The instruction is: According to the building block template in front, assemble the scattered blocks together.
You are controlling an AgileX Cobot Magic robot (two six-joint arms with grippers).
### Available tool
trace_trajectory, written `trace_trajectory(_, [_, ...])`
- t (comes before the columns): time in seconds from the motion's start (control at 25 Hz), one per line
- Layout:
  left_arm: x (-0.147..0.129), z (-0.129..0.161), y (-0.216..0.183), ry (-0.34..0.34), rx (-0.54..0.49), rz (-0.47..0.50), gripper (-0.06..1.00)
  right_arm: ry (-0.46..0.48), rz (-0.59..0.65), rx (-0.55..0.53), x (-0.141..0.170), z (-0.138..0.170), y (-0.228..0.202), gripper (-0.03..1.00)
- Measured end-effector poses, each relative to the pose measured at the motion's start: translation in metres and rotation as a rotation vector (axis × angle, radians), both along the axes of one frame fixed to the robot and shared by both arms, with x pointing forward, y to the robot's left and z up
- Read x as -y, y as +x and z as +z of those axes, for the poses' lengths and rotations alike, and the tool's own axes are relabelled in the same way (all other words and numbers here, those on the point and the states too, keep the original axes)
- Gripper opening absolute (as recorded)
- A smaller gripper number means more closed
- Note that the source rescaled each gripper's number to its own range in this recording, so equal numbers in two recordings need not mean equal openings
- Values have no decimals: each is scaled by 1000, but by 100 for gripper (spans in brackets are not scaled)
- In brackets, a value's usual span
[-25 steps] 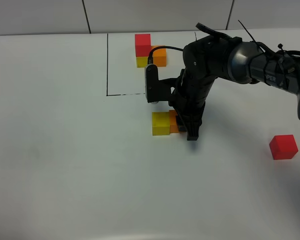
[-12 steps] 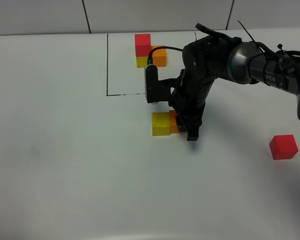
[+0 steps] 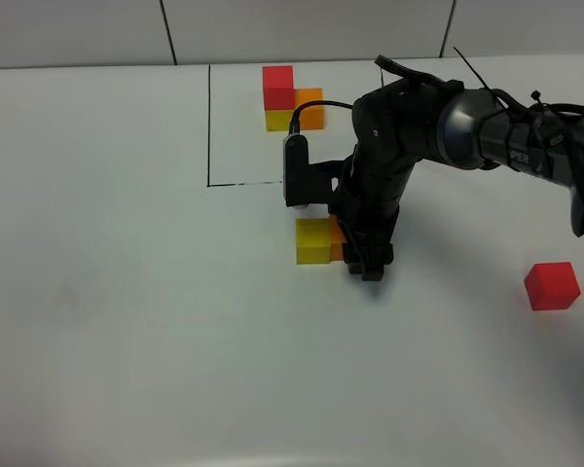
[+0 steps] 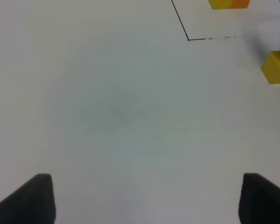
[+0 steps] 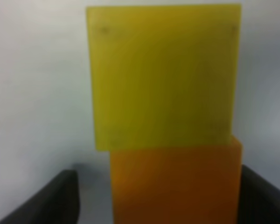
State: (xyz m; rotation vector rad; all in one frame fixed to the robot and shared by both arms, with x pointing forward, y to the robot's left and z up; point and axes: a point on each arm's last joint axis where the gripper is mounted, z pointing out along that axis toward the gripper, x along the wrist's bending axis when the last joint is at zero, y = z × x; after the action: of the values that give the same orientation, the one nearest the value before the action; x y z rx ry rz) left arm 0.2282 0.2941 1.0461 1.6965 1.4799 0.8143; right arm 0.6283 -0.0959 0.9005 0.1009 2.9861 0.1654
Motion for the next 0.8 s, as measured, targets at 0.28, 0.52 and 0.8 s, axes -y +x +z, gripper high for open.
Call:
trace_trajectory(0.28, [0, 0, 0, 0, 0, 0, 69, -24, -134, 95, 9, 35, 2, 73])
trace_trajectory(0.52, [0, 0, 0, -1, 0, 1, 69, 51, -531, 115, 49, 72, 9, 73])
trace_trajectory(0.8, [0, 0, 0, -1, 0, 1, 69, 4, -964, 71, 118, 77, -8, 73])
